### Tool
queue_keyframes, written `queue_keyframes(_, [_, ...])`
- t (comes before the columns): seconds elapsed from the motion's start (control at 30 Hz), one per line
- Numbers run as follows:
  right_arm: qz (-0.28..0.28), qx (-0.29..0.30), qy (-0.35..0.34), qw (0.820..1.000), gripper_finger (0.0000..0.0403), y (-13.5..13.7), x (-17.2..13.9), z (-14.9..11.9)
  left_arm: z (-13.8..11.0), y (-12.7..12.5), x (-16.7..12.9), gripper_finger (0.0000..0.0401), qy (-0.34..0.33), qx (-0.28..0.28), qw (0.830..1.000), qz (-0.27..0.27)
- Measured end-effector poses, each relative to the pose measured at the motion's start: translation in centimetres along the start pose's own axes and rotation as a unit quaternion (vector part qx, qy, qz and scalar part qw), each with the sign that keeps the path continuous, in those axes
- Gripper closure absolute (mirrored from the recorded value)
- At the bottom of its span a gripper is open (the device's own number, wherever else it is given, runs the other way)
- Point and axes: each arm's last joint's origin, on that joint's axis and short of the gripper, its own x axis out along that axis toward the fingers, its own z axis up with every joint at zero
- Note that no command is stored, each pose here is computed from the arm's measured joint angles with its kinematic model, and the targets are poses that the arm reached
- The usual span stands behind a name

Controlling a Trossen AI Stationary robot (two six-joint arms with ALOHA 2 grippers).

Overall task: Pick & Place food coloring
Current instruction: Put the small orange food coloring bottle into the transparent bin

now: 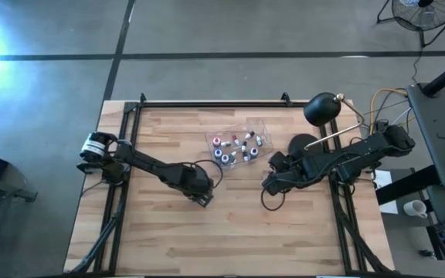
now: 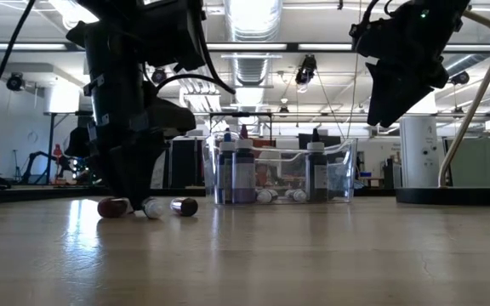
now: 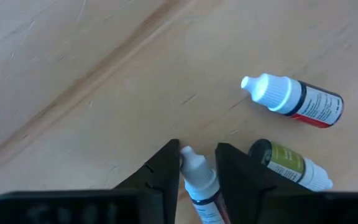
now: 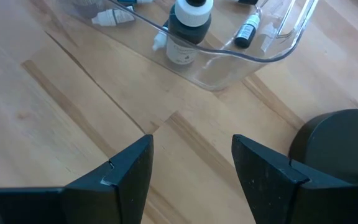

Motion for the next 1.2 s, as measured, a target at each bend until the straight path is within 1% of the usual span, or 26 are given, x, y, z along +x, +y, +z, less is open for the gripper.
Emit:
queue_keyframes(0.2, [-0.001, -0.001, 0.001, 1.000, 0.0193, 0.0, 0.1, -0.1, 0.0, 0.1, 0.0, 0.0338, 0.004, 0.000, 1.000, 0.002])
queue_keyframes(0.57, [-0.007, -0.003, 0.004, 1.000, 0.0193, -0.2, 0.4, -0.4, -0.1, 0.2, -0.1, 0.0397, 0.006, 0.011, 1.000, 0.005])
queue_keyframes(0.7, [-0.008, -0.003, 0.004, 1.000, 0.0193, -0.2, 0.4, -0.4, 0.0, 0.3, -0.4, 0.0400, 0.000, 0.017, 1.000, 0.004])
queue_keyframes(0.77, [-0.008, -0.004, 0.005, 1.000, 0.0193, -0.2, 0.4, -0.4, 0.0, 0.3, -0.6, 0.0401, -0.001, 0.030, 1.000, 0.003])
queue_keyframes(0.87, [-0.010, -0.005, 0.005, 1.000, 0.0193, -0.3, 0.5, -0.5, -0.1, 0.7, -1.1, 0.0400, 0.007, 0.037, 0.999, 0.014])
queue_keyframes(0.97, [-0.011, -0.005, 0.006, 1.000, 0.0193, -0.3, 0.6, -0.6, 0.0, 0.6, -1.7, 0.0386, 0.014, 0.038, 0.999, 0.006])
queue_keyframes(1.13, [-0.014, -0.005, 0.008, 1.000, 0.0193, -0.4, 0.7, -0.7, -0.1, 0.9, -2.3, 0.0320, 0.020, 0.017, 1.000, 0.015])
queue_keyframes(1.2, [-0.014, -0.006, 0.008, 1.000, 0.0193, -0.4, 0.8, -0.8, -0.2, 0.9, -2.4, 0.0294, 0.028, 0.002, 1.000, 0.010])
